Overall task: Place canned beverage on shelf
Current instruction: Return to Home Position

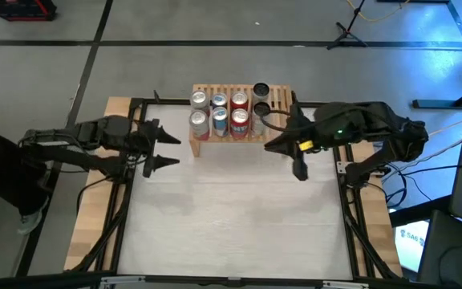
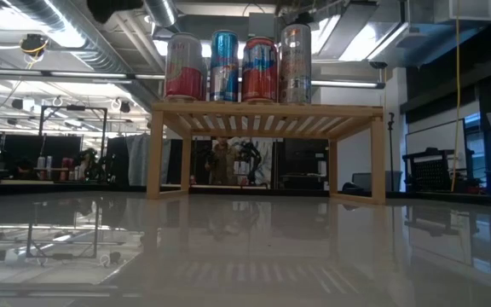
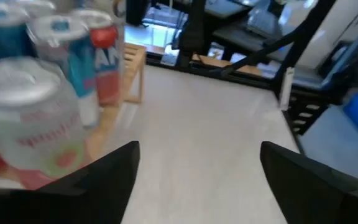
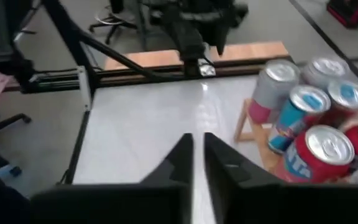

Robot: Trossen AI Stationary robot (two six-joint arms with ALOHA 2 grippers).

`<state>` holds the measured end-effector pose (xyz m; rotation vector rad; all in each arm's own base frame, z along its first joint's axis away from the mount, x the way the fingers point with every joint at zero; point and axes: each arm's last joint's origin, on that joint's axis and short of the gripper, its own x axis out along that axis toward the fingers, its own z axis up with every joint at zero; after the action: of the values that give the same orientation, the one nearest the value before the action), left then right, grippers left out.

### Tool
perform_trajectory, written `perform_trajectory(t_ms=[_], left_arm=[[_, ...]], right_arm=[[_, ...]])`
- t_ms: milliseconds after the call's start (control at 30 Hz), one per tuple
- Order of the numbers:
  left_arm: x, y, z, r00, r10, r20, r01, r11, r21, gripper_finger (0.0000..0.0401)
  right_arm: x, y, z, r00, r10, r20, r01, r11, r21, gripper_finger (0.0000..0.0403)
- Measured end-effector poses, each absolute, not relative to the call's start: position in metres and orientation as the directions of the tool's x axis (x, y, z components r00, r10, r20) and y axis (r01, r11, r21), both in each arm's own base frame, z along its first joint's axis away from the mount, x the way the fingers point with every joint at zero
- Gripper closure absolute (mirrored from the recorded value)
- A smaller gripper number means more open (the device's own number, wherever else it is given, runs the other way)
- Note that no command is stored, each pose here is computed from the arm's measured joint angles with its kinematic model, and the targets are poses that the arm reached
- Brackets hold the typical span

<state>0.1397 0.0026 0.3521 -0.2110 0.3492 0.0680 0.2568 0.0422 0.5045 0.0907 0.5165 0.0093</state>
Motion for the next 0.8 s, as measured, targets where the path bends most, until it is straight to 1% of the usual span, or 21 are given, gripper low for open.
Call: perform_trajectory(t_ms=[33, 67, 267, 367, 467, 567, 633, 800], left_arm=[[0.138, 0.003, 0.346, 0.943, 0.021, -0.331, -0.096, 0.973, -0.211, 0.0078], [0.136, 0.003, 0.341, 0.951, 0.017, -0.308, -0.091, 0.969, -0.228, 0.0088], [0.114, 0.002, 0.329, 0.988, 0.025, -0.153, -0.073, 0.948, -0.31, 0.0143], [0.102, 0.003, 0.327, 0.995, 0.043, -0.089, -0.07, 0.944, -0.321, 0.0166], [0.092, 0.003, 0.323, 0.996, 0.075, -0.057, -0.09, 0.942, -0.325, 0.0189], [0.089, 0.004, 0.317, 0.996, 0.093, -0.015, -0.092, 0.936, -0.34, 0.0211], [0.09, 0.004, 0.309, 0.996, 0.086, 0.008, -0.078, 0.933, -0.35, 0.0226], [0.097, 0.001, 0.287, 0.995, -0.011, 0.098, 0.047, 0.927, -0.373, 0.0262]], right_arm=[[0.255, 0.042, 0.506, 0.874, 0.04, -0.484, 0.0, 0.997, 0.082, 0.0386], [0.253, 0.042, 0.508, 0.879, 0.044, -0.474, -0.008, 0.997, 0.078, 0.0393], [0.23, 0.038, 0.52, 0.903, 0.048, -0.426, -0.02, 0.997, 0.069, 0.0368], [0.22, 0.036, 0.525, 0.911, 0.057, -0.409, -0.029, 0.997, 0.074, 0.0372], [0.214, 0.035, 0.524, 0.916, 0.064, -0.396, -0.036, 0.996, 0.076, 0.0386], [0.214, 0.035, 0.513, 0.927, 0.067, -0.37, -0.039, 0.996, 0.082, 0.0399], [0.212, 0.035, 0.502, 0.933, 0.053, -0.355, -0.024, 0.996, 0.085, 0.04], [0.202, 0.032, 0.468, 0.971, 0.048, -0.236, -0.014, 0.99, 0.143, 0.0396]])
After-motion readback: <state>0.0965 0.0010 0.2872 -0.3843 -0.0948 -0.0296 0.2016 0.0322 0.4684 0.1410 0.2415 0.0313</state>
